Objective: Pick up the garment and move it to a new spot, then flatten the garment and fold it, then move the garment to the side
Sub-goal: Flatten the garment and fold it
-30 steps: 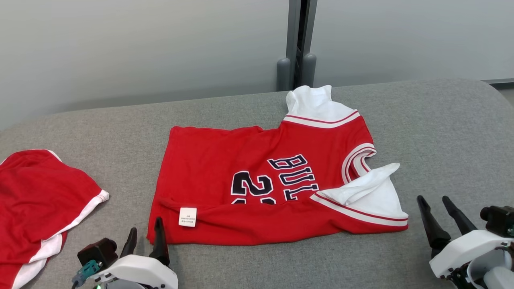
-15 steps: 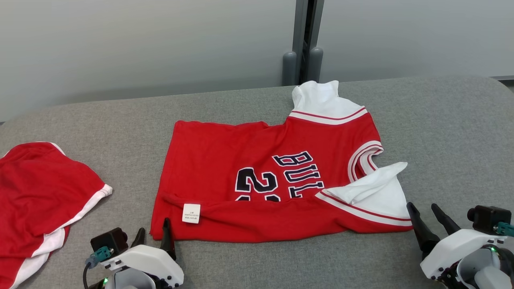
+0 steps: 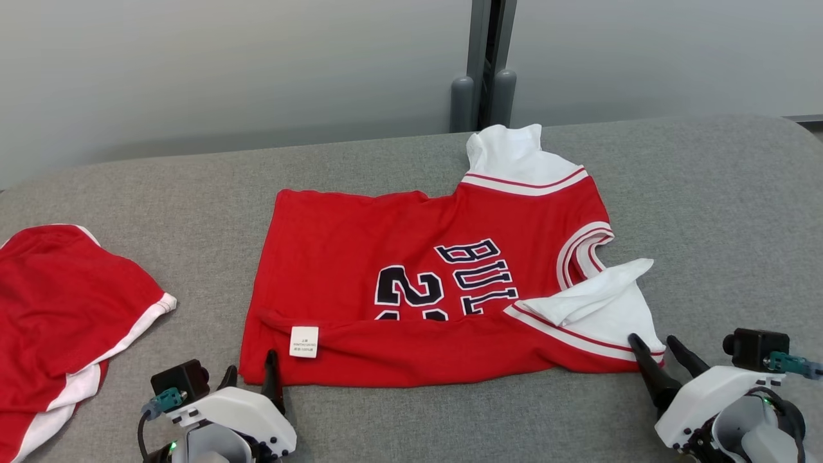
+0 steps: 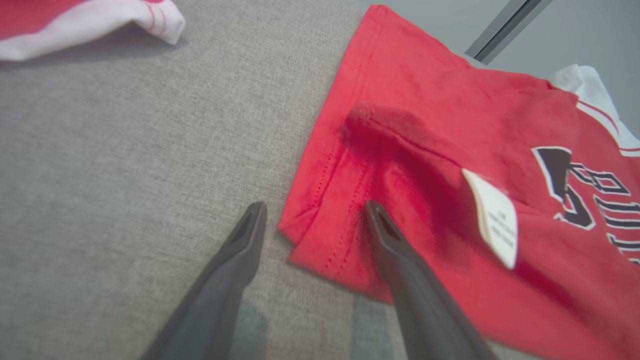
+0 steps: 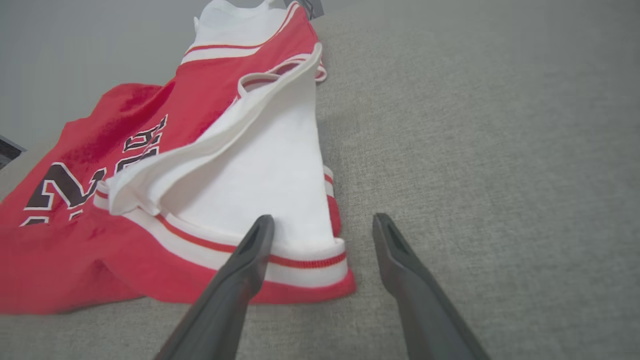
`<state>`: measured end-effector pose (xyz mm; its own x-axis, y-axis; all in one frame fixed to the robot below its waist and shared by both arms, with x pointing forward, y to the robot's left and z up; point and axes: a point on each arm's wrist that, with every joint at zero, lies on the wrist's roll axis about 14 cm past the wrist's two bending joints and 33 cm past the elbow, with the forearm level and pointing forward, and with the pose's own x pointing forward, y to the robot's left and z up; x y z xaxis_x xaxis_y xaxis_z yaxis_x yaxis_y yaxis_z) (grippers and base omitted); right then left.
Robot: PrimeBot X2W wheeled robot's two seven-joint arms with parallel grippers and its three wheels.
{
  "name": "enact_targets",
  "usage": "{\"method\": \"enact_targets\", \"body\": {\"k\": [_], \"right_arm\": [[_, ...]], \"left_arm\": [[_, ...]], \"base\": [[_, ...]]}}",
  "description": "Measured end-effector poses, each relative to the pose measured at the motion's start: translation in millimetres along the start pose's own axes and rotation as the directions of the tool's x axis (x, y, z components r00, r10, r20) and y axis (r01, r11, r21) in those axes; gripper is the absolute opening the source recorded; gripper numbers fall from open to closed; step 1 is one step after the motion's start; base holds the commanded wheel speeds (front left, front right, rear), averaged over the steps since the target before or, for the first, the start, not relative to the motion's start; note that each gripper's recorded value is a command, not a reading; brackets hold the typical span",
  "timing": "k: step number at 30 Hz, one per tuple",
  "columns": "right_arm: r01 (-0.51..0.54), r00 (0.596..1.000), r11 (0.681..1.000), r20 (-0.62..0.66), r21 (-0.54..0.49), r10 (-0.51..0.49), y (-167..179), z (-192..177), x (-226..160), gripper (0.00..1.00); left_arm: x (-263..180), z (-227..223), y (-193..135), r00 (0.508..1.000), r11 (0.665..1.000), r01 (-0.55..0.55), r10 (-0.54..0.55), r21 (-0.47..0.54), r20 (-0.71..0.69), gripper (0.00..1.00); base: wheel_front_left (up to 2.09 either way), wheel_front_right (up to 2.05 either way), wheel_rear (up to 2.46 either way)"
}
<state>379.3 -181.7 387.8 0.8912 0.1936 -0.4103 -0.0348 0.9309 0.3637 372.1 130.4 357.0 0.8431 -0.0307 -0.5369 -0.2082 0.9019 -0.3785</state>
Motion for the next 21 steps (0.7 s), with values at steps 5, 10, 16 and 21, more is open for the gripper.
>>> {"method": "enact_targets", "body": {"k": [5,10,16,21], "right_arm": [[0.006,0.999,1.000,-0.038,-0.010,-0.007,-4.5,-2.5,7.3,1.00],[-0.013,0.997,1.000,-0.074,0.010,0.014,3.9,-10.9,11.2,0.47],[-0.020,0.996,0.999,-0.085,0.034,0.023,6.2,-12.8,9.3,0.00],[-0.014,0.999,1.000,-0.049,0.022,0.015,0.5,-1.6,6.9,0.00]], "left_arm": [[4.8,1.5,-1.5,1.000,1.000,0.005,-0.005,-0.001,-0.001,1.00],[6.0,0.9,-3.0,1.000,1.000,0.017,-0.017,-0.009,-0.011,0.00],[3.6,-0.1,-6.7,0.999,0.999,0.035,-0.036,-0.009,-0.014,0.00],[0.4,5.4,-10.2,0.999,0.999,0.053,-0.053,-0.010,0.012,0.00]], "base": [[0.00,0.00,0.00],[0.00,0.00,0.00],[0.00,0.00,0.00],[0.00,0.00,0.00]]}}
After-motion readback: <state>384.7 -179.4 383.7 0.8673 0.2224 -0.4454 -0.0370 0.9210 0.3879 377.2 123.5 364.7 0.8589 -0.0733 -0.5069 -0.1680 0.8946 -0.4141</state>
